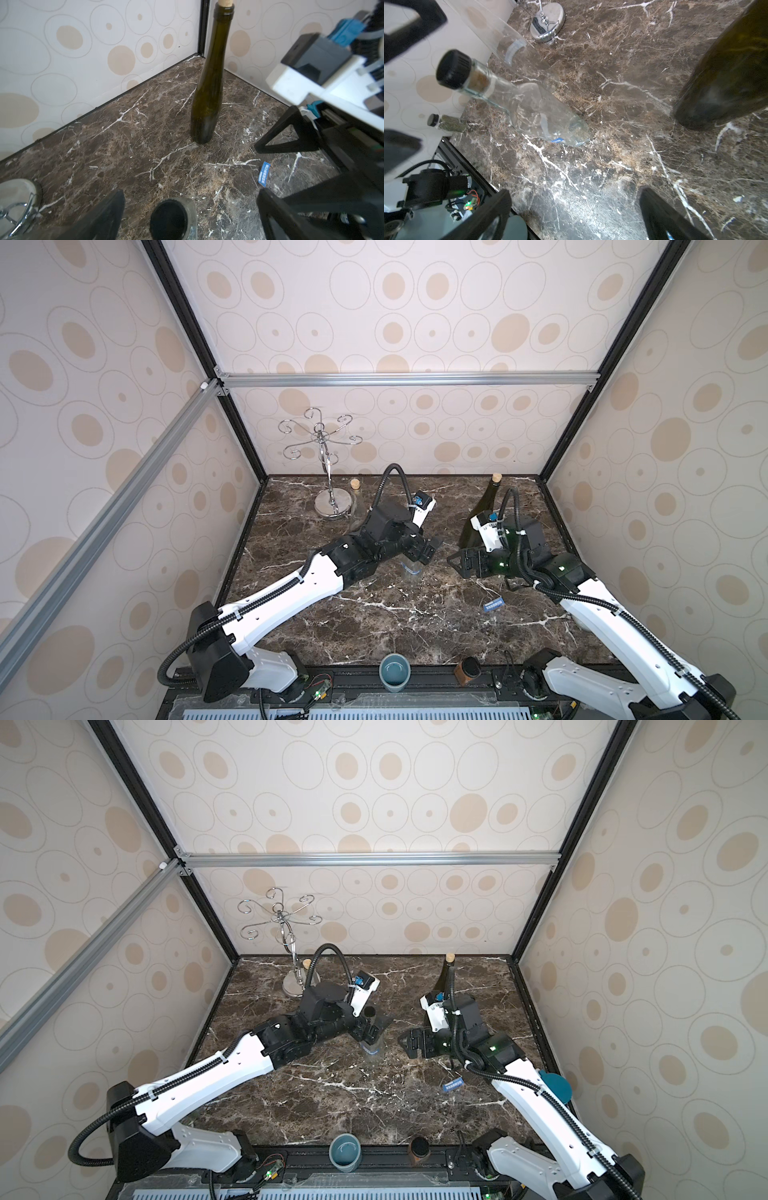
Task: Remove the label from the bottle
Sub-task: Adjust the bottle at the center of the board.
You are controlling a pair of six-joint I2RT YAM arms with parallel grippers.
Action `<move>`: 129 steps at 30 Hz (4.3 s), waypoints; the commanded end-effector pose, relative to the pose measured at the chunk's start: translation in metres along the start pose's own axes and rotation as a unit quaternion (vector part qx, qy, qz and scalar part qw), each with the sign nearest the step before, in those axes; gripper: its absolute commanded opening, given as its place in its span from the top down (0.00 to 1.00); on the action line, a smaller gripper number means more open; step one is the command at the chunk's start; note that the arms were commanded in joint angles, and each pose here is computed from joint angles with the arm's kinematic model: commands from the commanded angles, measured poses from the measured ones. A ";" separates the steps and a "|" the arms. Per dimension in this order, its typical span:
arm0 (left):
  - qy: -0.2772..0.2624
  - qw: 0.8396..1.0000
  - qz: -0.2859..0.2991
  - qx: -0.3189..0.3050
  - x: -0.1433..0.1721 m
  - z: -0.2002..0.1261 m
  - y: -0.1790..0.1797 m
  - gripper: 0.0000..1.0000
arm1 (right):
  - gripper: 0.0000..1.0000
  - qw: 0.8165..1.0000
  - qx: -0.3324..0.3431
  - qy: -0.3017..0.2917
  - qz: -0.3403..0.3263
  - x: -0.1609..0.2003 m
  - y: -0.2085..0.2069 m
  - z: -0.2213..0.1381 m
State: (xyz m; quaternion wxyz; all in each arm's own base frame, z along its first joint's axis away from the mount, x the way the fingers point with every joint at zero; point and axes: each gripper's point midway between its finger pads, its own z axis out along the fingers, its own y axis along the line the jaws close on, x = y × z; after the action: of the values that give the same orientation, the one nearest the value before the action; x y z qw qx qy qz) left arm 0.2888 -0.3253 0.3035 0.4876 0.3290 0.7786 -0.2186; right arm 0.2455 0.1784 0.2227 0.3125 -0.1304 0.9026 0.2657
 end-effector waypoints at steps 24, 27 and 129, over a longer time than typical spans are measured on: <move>0.003 0.983 0.078 0.165 0.016 0.004 0.015 0.04 | 0.01 0.998 -0.015 0.017 -0.056 0.010 0.027 0.017; 0.008 0.983 0.076 0.166 0.018 0.010 0.016 0.06 | 0.01 0.998 -0.019 0.011 -0.053 0.009 0.028 0.018; -0.022 0.980 -0.121 -0.157 0.029 0.030 0.012 0.71 | 0.02 1.000 -0.017 -0.007 -0.015 -0.003 0.013 0.015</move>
State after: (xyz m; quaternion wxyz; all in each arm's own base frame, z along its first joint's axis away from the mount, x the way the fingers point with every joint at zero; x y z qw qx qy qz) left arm 0.3048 -0.3238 0.2549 0.5055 0.1707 0.8337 -0.1423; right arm 0.2514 0.2013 0.2179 0.3177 -0.1522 0.8933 0.2792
